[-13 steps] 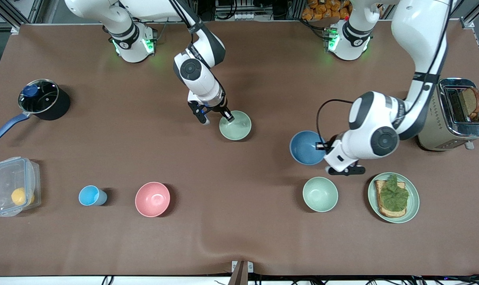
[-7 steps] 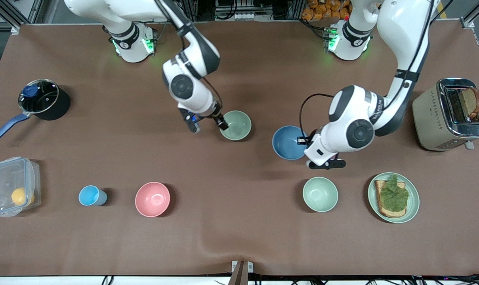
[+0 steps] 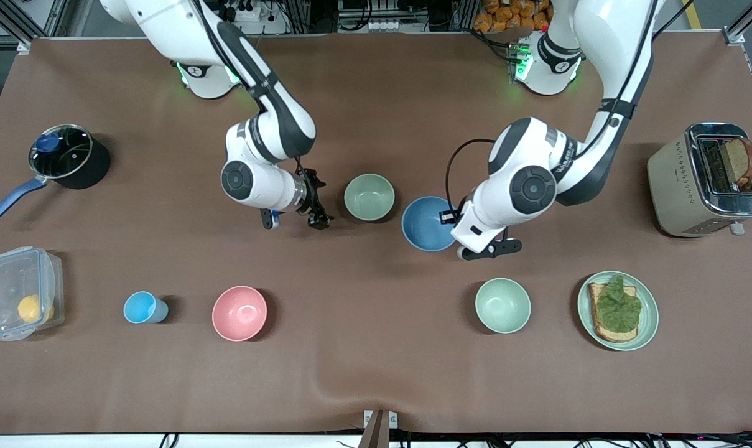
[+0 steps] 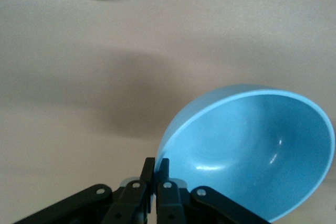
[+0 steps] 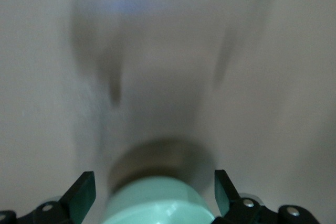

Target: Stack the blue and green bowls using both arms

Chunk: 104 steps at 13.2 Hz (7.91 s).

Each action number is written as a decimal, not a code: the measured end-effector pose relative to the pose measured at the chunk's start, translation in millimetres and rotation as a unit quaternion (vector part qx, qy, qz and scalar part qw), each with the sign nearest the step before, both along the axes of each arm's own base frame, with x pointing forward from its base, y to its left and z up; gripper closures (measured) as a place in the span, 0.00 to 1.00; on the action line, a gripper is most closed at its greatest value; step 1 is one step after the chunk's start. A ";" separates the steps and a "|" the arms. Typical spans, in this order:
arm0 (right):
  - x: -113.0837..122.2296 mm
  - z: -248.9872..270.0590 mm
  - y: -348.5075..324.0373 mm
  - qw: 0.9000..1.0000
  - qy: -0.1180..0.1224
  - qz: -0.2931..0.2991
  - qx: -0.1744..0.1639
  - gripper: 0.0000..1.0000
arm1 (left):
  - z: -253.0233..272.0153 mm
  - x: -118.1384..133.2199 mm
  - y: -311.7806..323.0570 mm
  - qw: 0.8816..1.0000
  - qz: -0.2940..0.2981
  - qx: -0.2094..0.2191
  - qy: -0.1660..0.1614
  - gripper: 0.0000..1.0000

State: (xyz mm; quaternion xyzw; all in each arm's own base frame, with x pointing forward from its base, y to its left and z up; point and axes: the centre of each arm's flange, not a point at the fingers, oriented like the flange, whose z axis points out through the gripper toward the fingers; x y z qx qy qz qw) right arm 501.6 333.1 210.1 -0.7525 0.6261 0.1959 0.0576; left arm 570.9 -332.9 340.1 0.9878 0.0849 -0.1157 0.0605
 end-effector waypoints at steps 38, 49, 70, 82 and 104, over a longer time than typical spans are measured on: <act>-16.4 -28.1 22.8 0.998 0.002 -0.060 0.028 0.00 | -94.3 -120.4 -146.5 0.999 0.032 0.001 0.000 0.95; -17.2 -24.3 23.6 0.998 0.005 -0.054 0.031 0.00 | -88.9 -111.6 -145.6 0.998 0.069 0.001 -0.002 0.19; 75.6 163.8 -314.7 0.899 0.005 0.436 0.036 0.00 | 254.5 11.6 195.1 0.990 0.061 0.065 -0.111 0.00; 81.3 312.5 -377.2 0.769 -0.186 0.611 -0.003 0.00 | 285.4 -5.7 266.2 0.992 -0.023 0.070 -0.099 0.00; 71.6 340.3 -329.6 0.700 -0.243 0.669 -0.062 0.00 | 301.8 -20.2 264.9 0.992 -0.042 0.070 -0.101 0.00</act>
